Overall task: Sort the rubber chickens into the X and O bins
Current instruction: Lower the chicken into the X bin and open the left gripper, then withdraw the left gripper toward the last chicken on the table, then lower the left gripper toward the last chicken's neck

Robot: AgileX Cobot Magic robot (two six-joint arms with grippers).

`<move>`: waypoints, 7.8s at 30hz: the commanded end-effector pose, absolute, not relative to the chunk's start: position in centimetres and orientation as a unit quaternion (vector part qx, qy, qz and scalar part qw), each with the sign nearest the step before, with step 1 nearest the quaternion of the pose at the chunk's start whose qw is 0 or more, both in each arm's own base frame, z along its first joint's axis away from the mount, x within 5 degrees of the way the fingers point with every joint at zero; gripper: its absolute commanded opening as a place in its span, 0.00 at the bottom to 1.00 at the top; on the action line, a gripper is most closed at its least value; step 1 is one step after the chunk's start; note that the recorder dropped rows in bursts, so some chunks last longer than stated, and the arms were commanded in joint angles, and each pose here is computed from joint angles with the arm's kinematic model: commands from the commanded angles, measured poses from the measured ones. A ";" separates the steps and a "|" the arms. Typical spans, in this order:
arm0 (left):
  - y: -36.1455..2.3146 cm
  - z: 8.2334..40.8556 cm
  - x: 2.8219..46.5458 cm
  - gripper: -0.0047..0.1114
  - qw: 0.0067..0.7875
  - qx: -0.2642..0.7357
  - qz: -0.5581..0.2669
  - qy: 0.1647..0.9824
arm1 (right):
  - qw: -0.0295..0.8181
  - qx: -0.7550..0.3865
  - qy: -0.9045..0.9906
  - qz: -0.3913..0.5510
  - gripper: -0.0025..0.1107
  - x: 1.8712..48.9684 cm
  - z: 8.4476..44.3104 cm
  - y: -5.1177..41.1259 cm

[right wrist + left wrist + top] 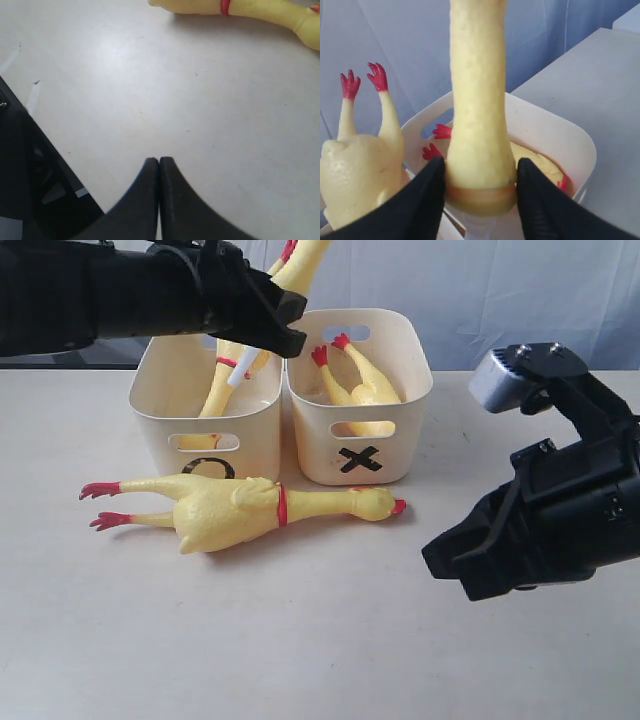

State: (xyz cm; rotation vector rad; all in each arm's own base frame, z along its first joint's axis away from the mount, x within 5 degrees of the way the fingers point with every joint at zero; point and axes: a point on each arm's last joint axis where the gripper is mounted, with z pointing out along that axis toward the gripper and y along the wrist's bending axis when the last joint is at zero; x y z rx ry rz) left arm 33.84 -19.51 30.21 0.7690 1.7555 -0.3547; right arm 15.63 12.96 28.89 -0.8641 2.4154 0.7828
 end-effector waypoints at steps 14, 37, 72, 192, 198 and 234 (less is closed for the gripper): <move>-23.5 27.7 39.9 0.04 0.548 0.278 -0.207 0.761 | 0.233 -0.310 0.876 0.285 0.01 15.6 28.9 12.9; -26.4 24.8 42.0 0.04 0.531 0.251 -0.219 0.779 | 0.231 -0.310 0.876 0.286 0.01 15.6 28.9 12.9; -26.3 24.5 42.2 0.48 0.531 0.243 -0.206 0.785 | 0.228 -0.312 0.877 0.286 0.01 15.6 28.9 12.9; -13.4 29.7 23.1 0.04 0.513 0.463 0.089 0.718 | 0.244 -0.306 0.876 0.283 0.01 15.8 29.0 12.9; -14.4 29.6 23.4 0.04 0.536 0.447 0.043 0.715 | 0.244 -0.306 0.876 0.283 0.01 15.8 29.0 12.9; -14.7 27.6 23.1 0.04 0.461 0.394 -0.033 0.795 | 0.246 -0.305 0.876 0.282 0.01 15.9 29.0 12.9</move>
